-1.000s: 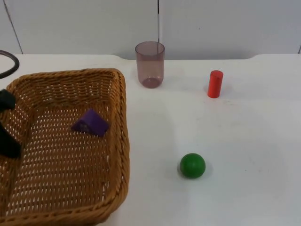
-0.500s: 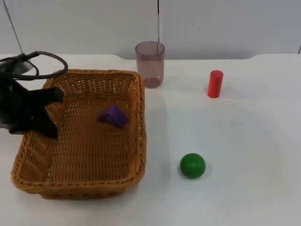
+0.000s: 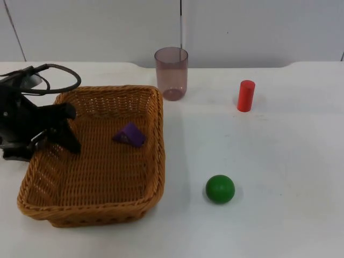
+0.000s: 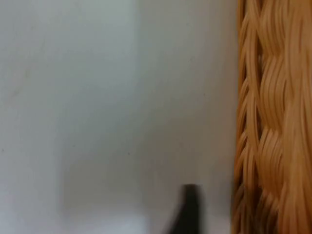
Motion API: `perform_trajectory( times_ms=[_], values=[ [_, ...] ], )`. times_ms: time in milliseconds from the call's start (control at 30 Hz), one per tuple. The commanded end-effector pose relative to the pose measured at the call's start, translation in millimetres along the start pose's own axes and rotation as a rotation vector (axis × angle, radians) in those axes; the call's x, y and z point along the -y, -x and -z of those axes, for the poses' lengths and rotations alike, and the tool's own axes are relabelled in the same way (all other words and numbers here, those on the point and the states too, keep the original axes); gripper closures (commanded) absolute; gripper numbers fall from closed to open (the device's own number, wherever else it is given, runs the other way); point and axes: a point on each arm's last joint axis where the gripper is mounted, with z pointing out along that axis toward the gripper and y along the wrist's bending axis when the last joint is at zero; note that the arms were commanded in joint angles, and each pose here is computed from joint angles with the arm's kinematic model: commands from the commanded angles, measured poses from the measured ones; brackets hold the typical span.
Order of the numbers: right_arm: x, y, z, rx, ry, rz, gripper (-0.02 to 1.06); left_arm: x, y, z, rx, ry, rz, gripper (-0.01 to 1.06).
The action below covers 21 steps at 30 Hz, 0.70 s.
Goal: Pick up the basket with the left hand and place the triangular block into the basket with the right hand.
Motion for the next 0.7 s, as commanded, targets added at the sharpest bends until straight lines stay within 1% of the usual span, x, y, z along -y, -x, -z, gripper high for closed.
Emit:
perform_trajectory(
  times_ms=[0, 33, 100, 167, 200, 333, 367, 467, 500, 600, 633, 667],
  values=[
    [1.6, 1.3, 0.1, 0.017, -0.014, 0.002, 0.27, 2.8, 6.7, 16.1, 0.046, 0.044, -0.066, -0.01],
    [1.6, 1.3, 0.1, 0.017, -0.014, 0.002, 0.27, 2.8, 6.7, 16.1, 0.046, 0.044, -0.066, -0.01],
    [1.6, 1.6, 0.1, 0.02, -0.014, 0.002, 0.27, 5.3, 12.3, 39.9, 0.103, 0.064, -0.079, 0.0],
    [1.8, 2.0, 0.1, 0.024, -0.016, 0.003, 0.27, 11.1, 16.5, 71.0, 0.173, 0.065, -0.103, 0.0],
    [1.8, 2.0, 0.1, 0.024, -0.016, 0.003, 0.27, 11.1, 16.5, 71.0, 0.173, 0.065, -0.103, 0.0],
    [2.8, 3.1, 0.1, 0.036, -0.028, 0.016, 0.27, 34.0, 11.3, 143.9, 0.303, 0.087, -0.206, 0.0],
    [2.8, 3.1, 0.1, 0.036, -0.028, 0.016, 0.27, 34.0, 11.3, 143.9, 0.303, 0.087, -0.206, 0.0],
    [3.0, 4.1, 0.2, 0.047, -0.03, 0.016, 0.27, 62.4, -6.9, 199.7, 0.408, 0.063, -0.271, 0.0],
    [3.0, 4.1, 0.2, 0.047, -0.03, 0.016, 0.27, 62.4, -6.9, 199.7, 0.408, 0.063, -0.271, 0.0],
    [3.1, 4.2, 0.2, 0.049, -0.031, 0.017, 0.27, 86.7, -34.3, 239.0, 0.447, 0.047, -0.348, 0.0],
    [3.1, 4.2, 0.2, 0.049, -0.031, 0.017, 0.27, 86.7, -34.3, 239.0, 0.447, 0.047, -0.348, 0.0],
    [3.0, 4.4, 1.5, 0.052, -0.031, 0.014, 0.27, 93.5, -42.1, 247.8, 0.476, 0.043, -0.347, 0.0]
  ],
)
